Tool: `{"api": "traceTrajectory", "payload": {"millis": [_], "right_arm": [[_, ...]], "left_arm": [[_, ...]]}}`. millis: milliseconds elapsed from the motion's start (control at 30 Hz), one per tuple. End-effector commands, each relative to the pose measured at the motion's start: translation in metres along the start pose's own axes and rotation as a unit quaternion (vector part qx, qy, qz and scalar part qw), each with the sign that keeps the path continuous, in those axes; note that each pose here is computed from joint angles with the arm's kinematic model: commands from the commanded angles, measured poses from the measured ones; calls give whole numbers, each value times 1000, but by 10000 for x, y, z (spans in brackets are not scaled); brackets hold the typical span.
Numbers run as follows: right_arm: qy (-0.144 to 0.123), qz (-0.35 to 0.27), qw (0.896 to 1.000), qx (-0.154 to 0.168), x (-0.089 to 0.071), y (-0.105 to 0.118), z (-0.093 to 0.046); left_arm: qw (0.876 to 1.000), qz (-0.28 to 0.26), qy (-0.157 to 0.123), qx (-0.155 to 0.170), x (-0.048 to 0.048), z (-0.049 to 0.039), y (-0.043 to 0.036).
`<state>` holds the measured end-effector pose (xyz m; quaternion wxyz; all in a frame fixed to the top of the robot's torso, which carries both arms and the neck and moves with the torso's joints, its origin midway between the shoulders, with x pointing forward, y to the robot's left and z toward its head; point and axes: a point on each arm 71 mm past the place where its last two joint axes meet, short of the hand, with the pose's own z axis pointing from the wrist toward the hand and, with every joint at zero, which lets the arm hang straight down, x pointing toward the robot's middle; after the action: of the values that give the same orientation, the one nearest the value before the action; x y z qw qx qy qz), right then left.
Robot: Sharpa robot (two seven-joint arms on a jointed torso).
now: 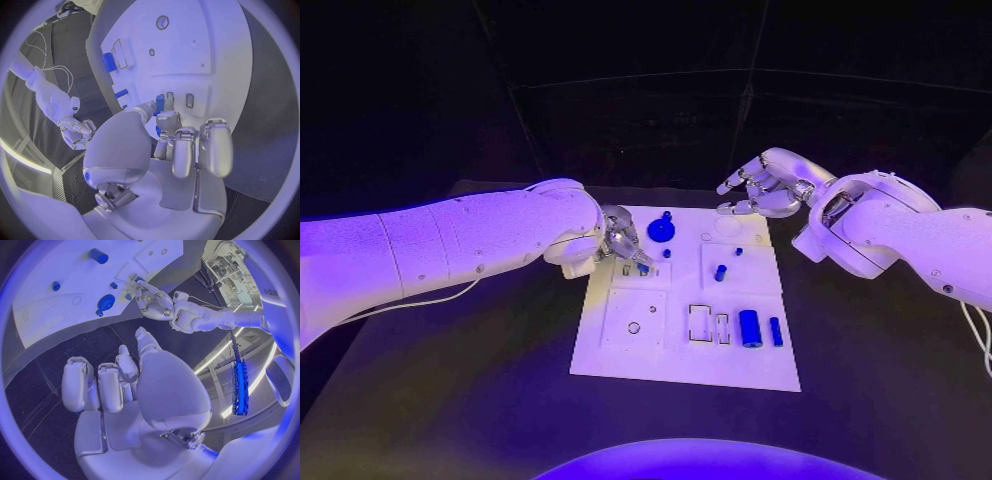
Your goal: Assemble the parts on the task board
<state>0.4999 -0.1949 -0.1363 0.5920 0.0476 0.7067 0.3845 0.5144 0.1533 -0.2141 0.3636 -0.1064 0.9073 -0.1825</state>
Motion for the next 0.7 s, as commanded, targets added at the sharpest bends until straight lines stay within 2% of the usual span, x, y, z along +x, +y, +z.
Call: {"api": "traceTrajectory", "payload": {"millis": [33, 267, 700], "right_arm": [[1, 0, 1000, -3, -12, 7, 0], [1, 0, 1000, -2, -16, 0, -5], [2, 0, 1000, -1, -14, -1, -3]], "left_arm": [[999, 11, -41, 3, -23, 11, -7], [998, 23, -58, 1, 9, 45, 8], [999, 33, -37, -7, 49, 68, 31]]}}
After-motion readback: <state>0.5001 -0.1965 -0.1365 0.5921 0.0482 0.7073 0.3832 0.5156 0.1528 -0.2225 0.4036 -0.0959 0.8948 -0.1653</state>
